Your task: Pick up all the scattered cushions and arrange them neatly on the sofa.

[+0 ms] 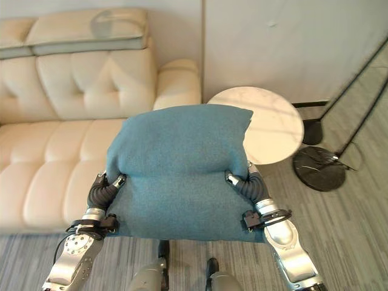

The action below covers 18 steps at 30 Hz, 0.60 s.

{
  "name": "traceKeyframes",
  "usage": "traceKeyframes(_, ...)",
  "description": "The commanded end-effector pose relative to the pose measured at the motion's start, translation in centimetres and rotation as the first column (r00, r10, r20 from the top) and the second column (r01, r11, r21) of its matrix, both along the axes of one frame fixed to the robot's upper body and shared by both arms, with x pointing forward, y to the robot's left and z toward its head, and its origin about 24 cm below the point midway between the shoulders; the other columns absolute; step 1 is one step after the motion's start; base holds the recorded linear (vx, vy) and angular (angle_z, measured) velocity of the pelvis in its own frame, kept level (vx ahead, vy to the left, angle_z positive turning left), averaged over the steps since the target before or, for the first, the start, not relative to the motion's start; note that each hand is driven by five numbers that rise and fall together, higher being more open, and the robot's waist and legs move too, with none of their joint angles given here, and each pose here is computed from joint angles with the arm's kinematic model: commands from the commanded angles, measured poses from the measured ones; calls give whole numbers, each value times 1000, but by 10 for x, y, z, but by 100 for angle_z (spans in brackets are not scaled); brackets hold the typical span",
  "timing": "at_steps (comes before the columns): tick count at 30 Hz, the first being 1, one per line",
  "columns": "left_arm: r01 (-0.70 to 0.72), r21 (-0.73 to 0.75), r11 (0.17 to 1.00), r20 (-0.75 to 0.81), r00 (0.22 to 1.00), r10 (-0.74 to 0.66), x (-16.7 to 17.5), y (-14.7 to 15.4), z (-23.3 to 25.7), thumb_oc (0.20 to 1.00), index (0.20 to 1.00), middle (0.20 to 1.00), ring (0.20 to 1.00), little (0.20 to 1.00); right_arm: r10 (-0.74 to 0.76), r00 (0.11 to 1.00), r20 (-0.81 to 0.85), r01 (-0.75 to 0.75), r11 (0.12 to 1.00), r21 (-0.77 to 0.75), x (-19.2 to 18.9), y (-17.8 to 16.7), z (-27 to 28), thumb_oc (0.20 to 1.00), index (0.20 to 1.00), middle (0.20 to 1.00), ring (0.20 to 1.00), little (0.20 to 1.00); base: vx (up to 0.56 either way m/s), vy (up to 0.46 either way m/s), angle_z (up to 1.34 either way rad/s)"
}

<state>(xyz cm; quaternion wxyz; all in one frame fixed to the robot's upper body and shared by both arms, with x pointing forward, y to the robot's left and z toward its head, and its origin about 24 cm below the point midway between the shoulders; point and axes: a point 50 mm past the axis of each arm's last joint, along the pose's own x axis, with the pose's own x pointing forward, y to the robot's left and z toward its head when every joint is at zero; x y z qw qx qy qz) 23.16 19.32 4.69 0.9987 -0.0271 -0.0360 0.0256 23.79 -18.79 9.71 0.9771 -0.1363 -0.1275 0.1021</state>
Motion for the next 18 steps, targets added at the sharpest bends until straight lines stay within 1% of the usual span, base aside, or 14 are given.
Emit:
traceKeyframes(1, 179, 22, 984, 305, 936, -178, 11, -19, 61, 200, 200, 200, 200, 200, 84, 949, 304, -115, 990, 85, 1, 23, 54, 200, 200, 200, 200, 200, -232, 18, 52)
traceKeyframes(4, 186, 10, 982, 303, 936, -180, 10, -20, 60, 200, 200, 200, 200, 200, 96, 951, 294, -126, 988, 87, -1, 23, 52, 200, 200, 200, 200, 200, -200, 17, 76)
traceKeyframes(7, 223, -21, 975, 290, 934, -207, 12, -29, 57, 200, 200, 200, 200, 200, 71, 962, 264, -98, 991, 89, -3, 17, 45, 200, 200, 200, 200, 200, -118, 108, 85)
traceKeyframes(9, 249, -26, 968, 278, 932, -232, 13, -34, 54, 200, 200, 200, 200, 200, 39, 967, 252, -63, 994, 86, -8, 11, 42, 200, 200, 200, 200, 200, 36, 196, 131)
traceKeyframes(12, 234, -19, 972, 248, 943, -222, 12, -30, 49, 200, 200, 200, 200, 200, 21, 974, 225, -41, 995, 86, -5, 9, 37, 200, 200, 200, 200, 200, 40, 156, 110)
traceKeyframes(18, 191, 11, 982, 201, 961, -189, 7, -16, 40, 200, 200, 200, 200, 200, 76, 980, 184, -99, 988, 119, 2, 24, 31, 200, 200, 200, 200, 200, 19, 179, 13)
